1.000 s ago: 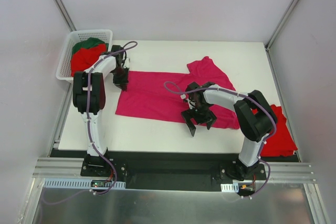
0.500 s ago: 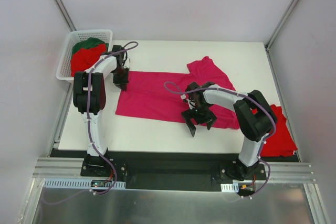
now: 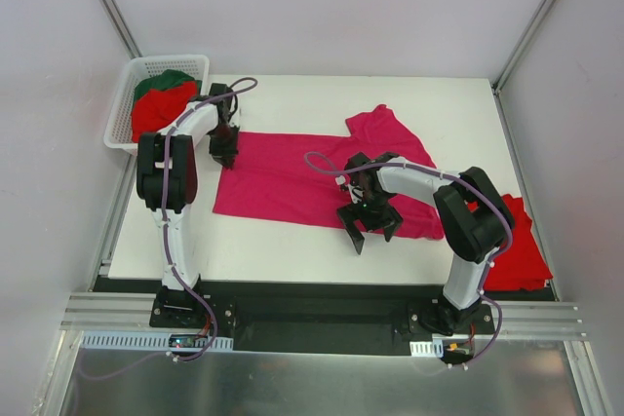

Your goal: Fold and stack the t-shirts

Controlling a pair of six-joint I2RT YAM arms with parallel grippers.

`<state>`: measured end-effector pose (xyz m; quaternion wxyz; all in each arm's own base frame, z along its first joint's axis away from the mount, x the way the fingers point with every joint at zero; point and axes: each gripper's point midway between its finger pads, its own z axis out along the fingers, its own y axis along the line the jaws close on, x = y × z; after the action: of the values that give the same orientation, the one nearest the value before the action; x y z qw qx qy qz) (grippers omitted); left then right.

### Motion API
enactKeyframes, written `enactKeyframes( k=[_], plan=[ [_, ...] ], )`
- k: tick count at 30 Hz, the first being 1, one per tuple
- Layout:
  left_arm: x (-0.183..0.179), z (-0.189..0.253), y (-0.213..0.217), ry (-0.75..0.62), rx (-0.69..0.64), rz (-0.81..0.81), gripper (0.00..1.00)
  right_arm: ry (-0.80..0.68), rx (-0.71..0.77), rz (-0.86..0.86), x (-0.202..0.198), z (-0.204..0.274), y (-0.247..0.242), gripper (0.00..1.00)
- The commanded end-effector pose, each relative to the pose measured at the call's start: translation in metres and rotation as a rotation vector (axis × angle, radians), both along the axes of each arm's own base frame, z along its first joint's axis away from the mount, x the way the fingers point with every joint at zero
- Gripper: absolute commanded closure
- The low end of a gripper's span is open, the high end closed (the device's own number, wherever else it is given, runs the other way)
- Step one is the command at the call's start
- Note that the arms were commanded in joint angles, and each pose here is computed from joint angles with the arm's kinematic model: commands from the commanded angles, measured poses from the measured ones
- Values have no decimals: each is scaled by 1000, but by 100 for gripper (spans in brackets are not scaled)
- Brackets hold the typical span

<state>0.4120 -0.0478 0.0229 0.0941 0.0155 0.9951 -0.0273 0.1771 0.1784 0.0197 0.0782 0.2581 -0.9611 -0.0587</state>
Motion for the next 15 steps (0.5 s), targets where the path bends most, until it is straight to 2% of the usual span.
enactKeyframes(
  k=[1,10,15],
  plan=[
    [6,36,9,-67,48,8,86,55,-14,17,-10,-3,-3,4],
    [6,52,9,-101,45,9,82,64,-7,15,-11,-5,-1,4],
    [4,46,6,-83,36,5,82,64,-5,15,-11,-4,-1,4]
  ],
)
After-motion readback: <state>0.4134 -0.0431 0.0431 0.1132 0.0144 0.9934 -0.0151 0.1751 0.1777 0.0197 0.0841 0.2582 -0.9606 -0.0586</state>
